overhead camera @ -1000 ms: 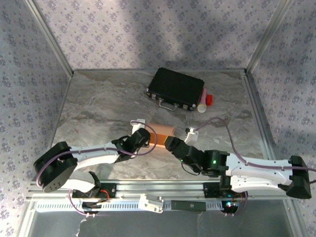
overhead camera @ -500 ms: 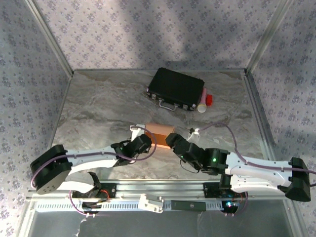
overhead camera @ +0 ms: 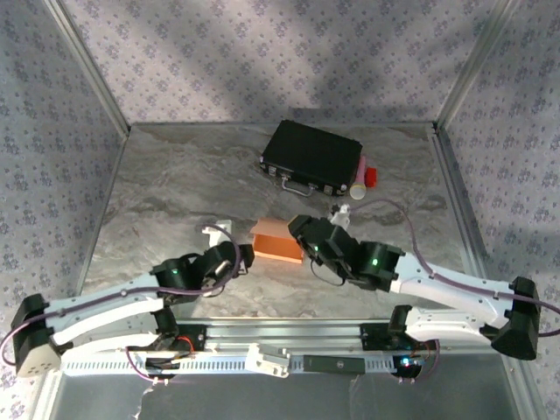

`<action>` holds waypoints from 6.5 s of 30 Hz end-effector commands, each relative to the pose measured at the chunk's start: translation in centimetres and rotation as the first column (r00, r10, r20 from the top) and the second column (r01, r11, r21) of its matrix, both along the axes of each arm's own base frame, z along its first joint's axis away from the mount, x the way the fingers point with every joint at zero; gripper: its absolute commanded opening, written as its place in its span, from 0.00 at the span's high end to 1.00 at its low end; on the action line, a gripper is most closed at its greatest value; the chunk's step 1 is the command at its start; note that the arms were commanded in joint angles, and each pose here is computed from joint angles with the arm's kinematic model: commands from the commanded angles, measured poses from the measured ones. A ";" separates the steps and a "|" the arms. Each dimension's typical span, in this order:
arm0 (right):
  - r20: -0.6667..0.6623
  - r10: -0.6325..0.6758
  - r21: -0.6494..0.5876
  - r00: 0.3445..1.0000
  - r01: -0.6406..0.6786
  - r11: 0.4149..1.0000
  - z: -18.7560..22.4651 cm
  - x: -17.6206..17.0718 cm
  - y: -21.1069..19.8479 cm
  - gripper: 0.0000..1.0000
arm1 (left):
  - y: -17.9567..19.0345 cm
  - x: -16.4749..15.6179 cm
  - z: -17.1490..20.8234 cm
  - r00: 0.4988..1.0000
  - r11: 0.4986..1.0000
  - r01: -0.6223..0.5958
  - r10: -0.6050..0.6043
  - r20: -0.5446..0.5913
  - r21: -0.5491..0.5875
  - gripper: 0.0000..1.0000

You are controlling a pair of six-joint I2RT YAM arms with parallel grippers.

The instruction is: Fold the paper box

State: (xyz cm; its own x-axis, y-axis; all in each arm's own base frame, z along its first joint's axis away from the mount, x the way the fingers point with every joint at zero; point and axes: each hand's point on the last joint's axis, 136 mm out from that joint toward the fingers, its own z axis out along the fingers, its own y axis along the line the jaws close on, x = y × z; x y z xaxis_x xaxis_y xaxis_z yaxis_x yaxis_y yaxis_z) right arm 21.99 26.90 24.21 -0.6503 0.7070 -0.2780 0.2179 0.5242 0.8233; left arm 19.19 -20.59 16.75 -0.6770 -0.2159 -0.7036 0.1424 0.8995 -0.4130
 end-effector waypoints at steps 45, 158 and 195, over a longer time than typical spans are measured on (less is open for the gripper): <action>-0.190 0.263 -0.539 0.946 -0.324 0.778 -14.6 3.5 0.7 0.78 | -5.0 7.0 -6.7 0.917 0.978 0.202 -0.208 -0.340 -0.055 0.74; -0.130 0.690 0.147 0.712 -0.674 0.724 -18.7 6.1 -0.4 0.33 | 1.6 6.1 -15.0 0.912 0.970 0.024 -0.121 -0.392 -0.242 0.77; -0.070 0.777 0.215 0.626 -0.751 0.624 -17.7 5.6 3.9 0.33 | 3.9 5.6 -16.7 0.896 0.948 -0.017 -0.127 -0.426 -0.318 0.91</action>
State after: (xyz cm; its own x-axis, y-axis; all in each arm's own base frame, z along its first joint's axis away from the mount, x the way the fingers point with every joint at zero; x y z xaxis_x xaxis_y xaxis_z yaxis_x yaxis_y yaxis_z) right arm 27.34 29.78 5.72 -0.9978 -0.0189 -0.0638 -0.0654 0.4599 0.8855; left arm 27.55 -18.47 4.75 -0.8705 -0.3319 -0.3634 0.0721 0.6444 -0.7613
